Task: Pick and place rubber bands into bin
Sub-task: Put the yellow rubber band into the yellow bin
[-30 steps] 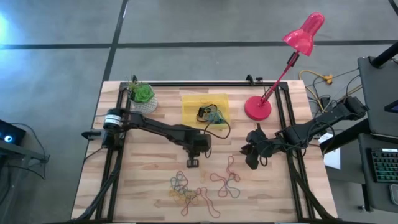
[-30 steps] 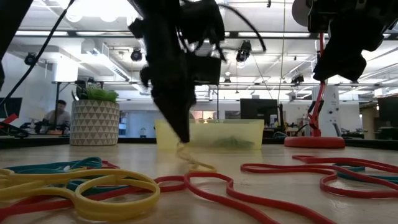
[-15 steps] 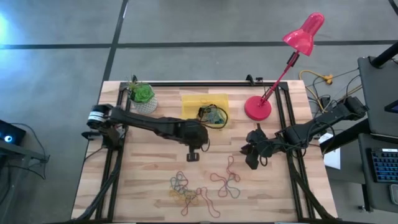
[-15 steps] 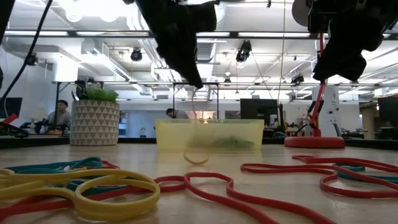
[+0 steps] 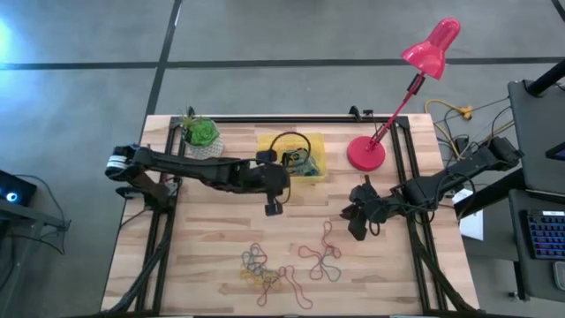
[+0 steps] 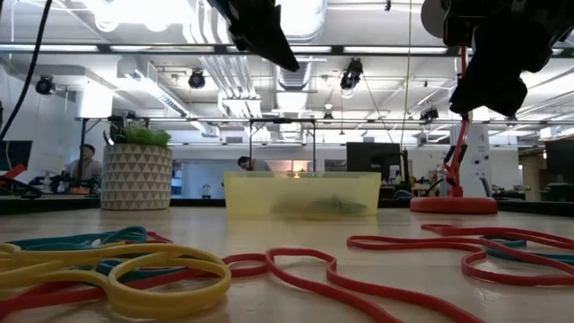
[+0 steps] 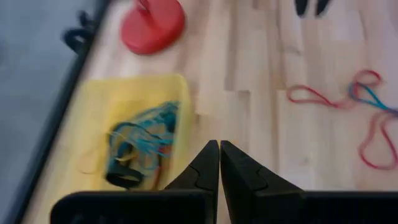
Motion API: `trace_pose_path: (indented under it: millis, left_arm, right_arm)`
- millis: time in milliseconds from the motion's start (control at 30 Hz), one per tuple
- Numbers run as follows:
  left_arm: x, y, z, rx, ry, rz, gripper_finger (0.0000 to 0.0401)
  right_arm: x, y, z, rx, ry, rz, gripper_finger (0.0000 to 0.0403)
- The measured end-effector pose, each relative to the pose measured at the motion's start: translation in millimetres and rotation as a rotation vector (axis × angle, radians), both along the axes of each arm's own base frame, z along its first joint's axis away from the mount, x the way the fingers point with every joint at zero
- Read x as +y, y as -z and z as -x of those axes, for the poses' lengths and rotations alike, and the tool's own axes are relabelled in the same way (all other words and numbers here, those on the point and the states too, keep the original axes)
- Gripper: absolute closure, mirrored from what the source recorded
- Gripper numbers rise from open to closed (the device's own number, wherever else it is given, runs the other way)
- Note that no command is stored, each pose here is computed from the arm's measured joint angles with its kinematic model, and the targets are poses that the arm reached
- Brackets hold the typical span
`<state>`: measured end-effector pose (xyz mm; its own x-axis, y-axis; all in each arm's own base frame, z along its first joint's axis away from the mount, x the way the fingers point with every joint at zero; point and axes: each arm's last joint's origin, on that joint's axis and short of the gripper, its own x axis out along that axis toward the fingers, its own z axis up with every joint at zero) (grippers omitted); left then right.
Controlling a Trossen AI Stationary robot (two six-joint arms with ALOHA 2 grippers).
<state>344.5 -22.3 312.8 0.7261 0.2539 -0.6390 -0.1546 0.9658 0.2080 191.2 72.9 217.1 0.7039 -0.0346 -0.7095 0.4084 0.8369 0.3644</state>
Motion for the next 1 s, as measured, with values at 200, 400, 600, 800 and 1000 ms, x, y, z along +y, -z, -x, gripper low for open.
trace_pose_path:
  millis: [200, 400, 600, 800, 1000]
  left_arm:
    - [6, -10, 5, -0.032, -0.033, -0.048, 0.0401]
    - [6, 24, -6, 0.094, 0.148, 0.111, 0.0401]
    - [5, 91, -29, 0.288, 0.175, 0.153, 0.0401]
    - [1, 125, -49, 0.367, 0.275, 0.175, 0.0362]
    - [4, 128, -59, 0.339, 0.293, 0.108, 0.0288]
  right_arm:
    - [0, 0, 0, -0.004, 0.0, -0.001, 0.0339]
    - [0, 0, 0, -0.005, -0.001, 0.0, 0.0342]
    - [0, -1, -1, -0.011, -0.001, -0.002, 0.0342]
    - [0, -1, -1, -0.016, 0.006, -0.012, 0.0344]
    - [1, -2, -2, -0.029, 0.008, -0.02, 0.0342]
